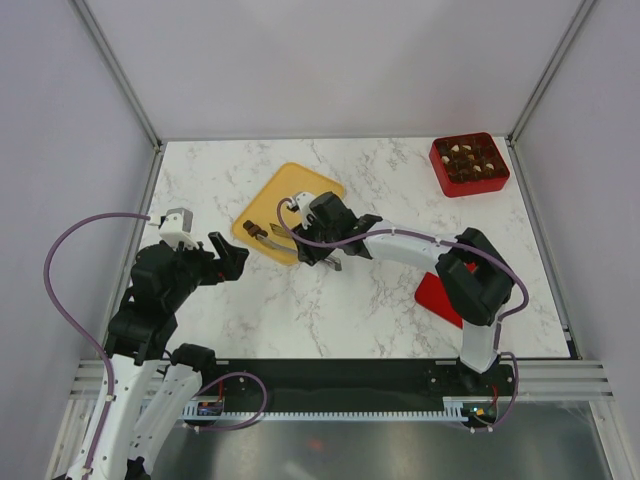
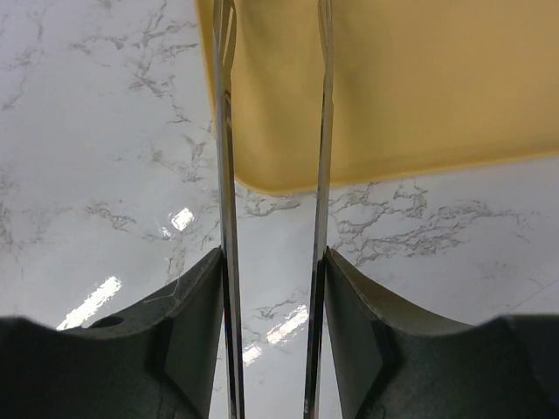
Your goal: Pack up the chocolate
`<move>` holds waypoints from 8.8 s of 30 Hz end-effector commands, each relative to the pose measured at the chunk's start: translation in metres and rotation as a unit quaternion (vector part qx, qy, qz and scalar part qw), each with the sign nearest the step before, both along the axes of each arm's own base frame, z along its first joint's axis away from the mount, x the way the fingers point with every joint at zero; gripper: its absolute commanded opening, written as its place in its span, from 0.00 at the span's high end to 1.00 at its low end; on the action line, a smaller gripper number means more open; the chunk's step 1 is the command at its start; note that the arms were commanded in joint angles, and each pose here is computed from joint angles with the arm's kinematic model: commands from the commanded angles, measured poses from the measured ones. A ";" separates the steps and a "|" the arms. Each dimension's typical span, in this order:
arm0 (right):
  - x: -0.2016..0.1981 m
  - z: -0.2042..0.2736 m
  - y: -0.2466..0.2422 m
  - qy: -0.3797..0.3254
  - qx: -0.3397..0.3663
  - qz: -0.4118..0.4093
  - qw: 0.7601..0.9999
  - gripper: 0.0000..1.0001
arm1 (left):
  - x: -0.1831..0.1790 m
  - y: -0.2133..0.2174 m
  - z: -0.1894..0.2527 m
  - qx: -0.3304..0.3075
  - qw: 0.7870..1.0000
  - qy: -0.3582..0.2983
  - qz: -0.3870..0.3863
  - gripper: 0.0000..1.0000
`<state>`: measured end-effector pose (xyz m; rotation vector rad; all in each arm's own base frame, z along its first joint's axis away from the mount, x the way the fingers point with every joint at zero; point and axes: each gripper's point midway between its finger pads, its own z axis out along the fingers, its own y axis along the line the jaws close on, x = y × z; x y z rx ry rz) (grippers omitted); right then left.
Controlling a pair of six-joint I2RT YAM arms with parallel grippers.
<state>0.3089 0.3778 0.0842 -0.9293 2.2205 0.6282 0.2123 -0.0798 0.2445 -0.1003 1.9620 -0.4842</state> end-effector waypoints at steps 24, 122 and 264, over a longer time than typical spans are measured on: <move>0.024 0.002 0.029 -0.059 -0.014 0.001 0.998 0.52 | 0.004 0.002 0.005 0.004 1.000 -0.017 0.004 0.00; 0.173 0.078 -0.412 -0.021 0.017 -0.543 0.839 0.52 | 0.005 0.001 0.002 0.004 1.000 -0.010 0.003 0.00; 0.125 0.066 -0.408 -0.003 -0.018 -0.557 0.830 0.58 | 0.005 0.003 0.003 0.004 1.000 -0.014 0.006 0.00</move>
